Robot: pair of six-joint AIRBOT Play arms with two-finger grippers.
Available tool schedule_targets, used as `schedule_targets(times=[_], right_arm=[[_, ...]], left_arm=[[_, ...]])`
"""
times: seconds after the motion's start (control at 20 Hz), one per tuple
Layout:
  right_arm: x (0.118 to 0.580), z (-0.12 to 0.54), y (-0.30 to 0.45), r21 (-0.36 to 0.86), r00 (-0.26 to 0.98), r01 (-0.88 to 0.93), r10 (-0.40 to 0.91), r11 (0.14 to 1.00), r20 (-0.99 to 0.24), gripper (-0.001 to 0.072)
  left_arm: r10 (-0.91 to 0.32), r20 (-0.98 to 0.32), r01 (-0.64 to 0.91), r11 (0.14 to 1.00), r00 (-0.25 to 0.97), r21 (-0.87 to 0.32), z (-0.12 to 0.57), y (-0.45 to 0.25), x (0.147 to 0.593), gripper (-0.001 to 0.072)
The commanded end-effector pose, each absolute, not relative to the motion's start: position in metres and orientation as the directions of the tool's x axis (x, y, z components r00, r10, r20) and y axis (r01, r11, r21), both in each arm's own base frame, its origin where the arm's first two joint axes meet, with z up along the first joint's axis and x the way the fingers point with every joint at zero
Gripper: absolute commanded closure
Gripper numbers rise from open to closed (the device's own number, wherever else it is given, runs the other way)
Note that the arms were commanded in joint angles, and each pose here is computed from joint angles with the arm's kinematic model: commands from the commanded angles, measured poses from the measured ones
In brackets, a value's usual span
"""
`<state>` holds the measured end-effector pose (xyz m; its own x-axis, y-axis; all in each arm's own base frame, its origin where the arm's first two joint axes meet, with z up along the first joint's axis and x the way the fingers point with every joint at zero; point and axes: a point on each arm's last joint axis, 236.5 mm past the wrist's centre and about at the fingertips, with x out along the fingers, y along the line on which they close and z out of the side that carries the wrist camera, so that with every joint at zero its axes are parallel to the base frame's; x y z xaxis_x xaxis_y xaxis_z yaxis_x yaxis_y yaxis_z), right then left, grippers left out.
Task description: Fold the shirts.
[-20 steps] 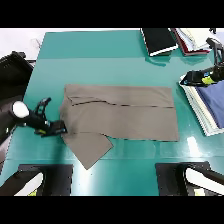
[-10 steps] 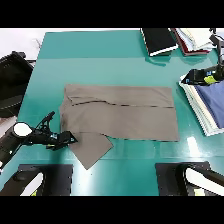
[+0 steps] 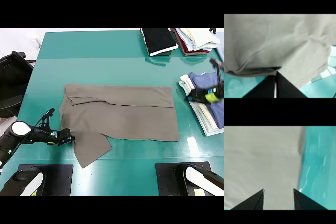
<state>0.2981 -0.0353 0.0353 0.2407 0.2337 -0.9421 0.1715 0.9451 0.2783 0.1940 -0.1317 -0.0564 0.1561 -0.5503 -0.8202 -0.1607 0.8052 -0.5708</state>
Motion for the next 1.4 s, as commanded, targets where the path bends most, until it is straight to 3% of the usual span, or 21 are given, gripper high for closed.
schedule_targets(times=[0.0, 0.15, 0.25, 0.4, 0.6, 0.65, 0.85, 1.05, 1.35], right_arm=[[0.222, -0.029, -0.049, 0.315, 0.081, 0.37, 0.308, 0.874, -0.948, 0.0208], [0.174, -0.074, -0.027, 0.398, 0.001, 0.528, 0.468, 0.75, -0.884, 0.0193], [0.166, -0.088, -0.006, 0.455, -0.006, 0.556, 0.551, 0.696, -0.835, 0.0263], [0.171, -0.097, 0.014, 0.484, -0.015, 0.528, 0.577, 0.698, -0.816, 0.027], [0.193, -0.087, 0.021, 0.475, -0.026, 0.397, 0.527, 0.785, -0.849, 0.0664], [0.196, -0.083, 0.02, 0.459, -0.044, 0.355, 0.505, 0.814, -0.862, 0.0692], [0.184, -0.063, 0.012, 0.368, -0.138, 0.212, 0.4, 0.905, -0.906, 0.0693], [0.174, -0.035, -0.01, 0.233, -0.064, 0.153, 0.245, 0.96, -0.967, 0.0693], [0.203, -0.019, -0.019, 0.212, 0.066, 0.159, 0.204, 0.964, -0.977, 0.0694]], left_arm=[[-0.535, -0.828, -0.098, 0.827, 0.166, -0.554, -0.044, -0.128, 0.202, 0.0684], [-0.532, -0.827, -0.09, 0.828, 0.182, -0.553, -0.04, -0.127, 0.207, 0.0684], [-0.533, -0.827, -0.081, 0.83, 0.181, -0.552, -0.04, -0.128, 0.206, 0.0684], [-0.533, -0.827, -0.072, 0.831, 0.181, -0.552, -0.04, -0.128, 0.206, 0.0684], [-0.534, -0.836, -0.058, 0.838, 0.127, -0.543, -0.038, -0.128, 0.194, 0.0686], [-0.516, -0.85, -0.04, 0.852, 0.11, -0.522, -0.036, -0.124, 0.19, 0.0687], [-0.425, -0.898, -0.012, 0.903, 0.118, -0.429, -0.019, -0.102, 0.161, 0.0687], [-0.438, -0.897, 0.005, 0.899, 0.063, -0.439, -0.003, -0.105, 0.128, 0.0686], [-0.427, -0.88, 0.056, 0.903, 0.209, -0.426, 0.018, -0.102, 0.197, 0.0685]])
